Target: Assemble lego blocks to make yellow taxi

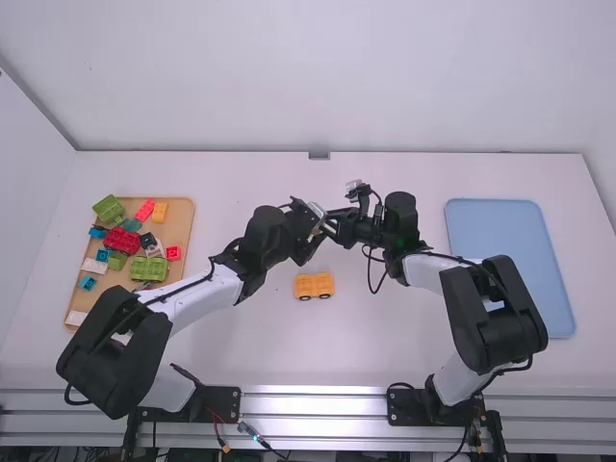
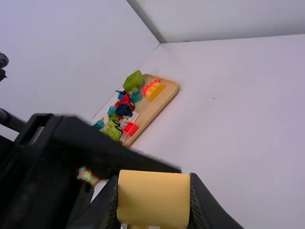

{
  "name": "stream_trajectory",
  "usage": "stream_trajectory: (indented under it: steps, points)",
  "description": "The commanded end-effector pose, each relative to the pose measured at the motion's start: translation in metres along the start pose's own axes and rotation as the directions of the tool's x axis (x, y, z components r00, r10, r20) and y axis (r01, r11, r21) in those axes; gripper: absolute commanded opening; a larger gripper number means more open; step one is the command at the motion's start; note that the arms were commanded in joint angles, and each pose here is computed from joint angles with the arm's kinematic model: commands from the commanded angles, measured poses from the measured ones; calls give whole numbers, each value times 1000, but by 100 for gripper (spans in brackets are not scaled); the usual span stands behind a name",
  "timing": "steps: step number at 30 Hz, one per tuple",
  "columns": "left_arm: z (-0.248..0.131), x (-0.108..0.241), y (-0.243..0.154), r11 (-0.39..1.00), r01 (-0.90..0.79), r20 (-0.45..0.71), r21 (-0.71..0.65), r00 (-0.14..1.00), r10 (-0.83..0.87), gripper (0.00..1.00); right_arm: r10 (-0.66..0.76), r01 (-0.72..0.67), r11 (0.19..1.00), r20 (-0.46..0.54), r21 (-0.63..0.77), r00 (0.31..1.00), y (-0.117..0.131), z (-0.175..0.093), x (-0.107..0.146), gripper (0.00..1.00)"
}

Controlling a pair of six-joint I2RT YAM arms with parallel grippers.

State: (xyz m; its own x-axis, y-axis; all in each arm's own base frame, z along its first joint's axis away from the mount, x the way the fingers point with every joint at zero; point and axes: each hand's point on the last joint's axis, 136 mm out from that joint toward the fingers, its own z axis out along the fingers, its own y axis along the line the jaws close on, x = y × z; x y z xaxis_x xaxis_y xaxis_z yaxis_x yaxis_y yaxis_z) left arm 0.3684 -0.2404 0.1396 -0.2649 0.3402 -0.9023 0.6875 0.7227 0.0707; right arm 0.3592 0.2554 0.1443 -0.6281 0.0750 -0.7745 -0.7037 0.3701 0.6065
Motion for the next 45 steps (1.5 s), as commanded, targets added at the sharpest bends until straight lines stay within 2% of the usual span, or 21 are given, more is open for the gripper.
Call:
stream_trajectory:
  steps: [1, 6, 7, 9, 11, 12, 13, 16, 17, 19, 20, 22, 26, 29, 30, 31, 32, 35, 40, 45]
  points:
    - [-5, -12, -4, 1000, -4, 34, 14, 999, 4, 99, -22, 22, 1000, 9, 3, 1000, 0, 3, -5, 8]
    - [-5, -5, -4, 1000, 3, 6, 15, 1000, -3, 99, -12, 7, 995, 48, 95, 999, -20, -4, -14, 5]
    - [-6, -1, 0, 1000, 12, -7, 7, 1000, -12, 99, 7, -15, 990, 56, 140, 998, -30, -9, -17, 1]
    - [-8, 5, 12, 998, 62, -26, -23, 998, -62, 99, 47, -51, 970, 21, 238, 999, -47, -18, -19, 0]
    - [-9, 7, 21, 994, 92, -30, -55, 995, -94, 99, 62, -57, 954, -9, 295, 998, -55, -24, -19, 0]
    - [-11, 10, 35, 986, 129, -32, -107, 991, -133, 99, 84, -51, 915, -65, 401, 994, -66, -34, -19, 0]
    - [-12, 11, 38, 983, 138, -31, -117, 989, -143, 99, 91, -49, 904, -77, 426, 993, -68, -37, -19, 0]
    - [-19, 16, 71, 954, 187, -18, -232, 980, -197, 99, 199, -38, 764, -178, 644, 964, -84, -64, -15, 0]
    - [-20, 16, 75, 951, 189, -16, -246, 980, -198, 99, 215, -38, 747, -186, 664, 959, -84, -67, -14, 0]
    - [-27, 17, 97, 927, 199, 1, -318, 978, -209, 99, 351, -67, 617, -198, 784, 915, -84, -90, -1, 0]
    - [-27, 17, 97, 927, 199, 1, -318, 978, -209, 99, 351, -67, 617, -198, 784, 915, -84, -90, -1, 0]
    - [-31, 16, 107, 918, 207, 19, -338, 977, -214, 99, 412, -88, 551, -179, 830, 894, -82, -98, 8, 0]
    - [-38, 15, 124, 898, 240, 52, -370, 970, -238, 99, 527, -208, 419, -50, 884, 849, -81, -107, 22, 0]
    - [-44, 17, 137, 874, 285, 77, -394, 958, -278, 99, 672, -445, 163, 232, 880, 704, -77, -119, 39, 0]
    - [-44, 18, 139, 872, 287, 78, -397, 957, -280, 99, 689, -480, 117, 277, 870, 669, -75, -121, 42, 0]
    - [-46, 19, 142, 867, 290, 78, -404, 956, -283, 99, 720, -545, -5, 381, 838, 580, -70, -126, 51, 0]
    - [-47, 20, 144, 866, 290, 76, -408, 956, -284, 99, 728, -575, -85, 445, 814, 522, -67, -130, 57, 0]
    - [-48, 22, 147, 862, 292, 76, -415, 955, -287, 99, 700, -623, -245, 580, 743, 416, -64, -138, 68, 0]
    - [-47, 21, 144, 865, 289, 72, -410, 956, -285, 99, 682, -663, -318, 649, 678, 337, -62, -129, 82, 0]
    - [-48, 23, 146, 862, 295, 71, -413, 954, -292, 99, 666, -697, -394, 708, 599, 233, -62, -117, 110, 0]
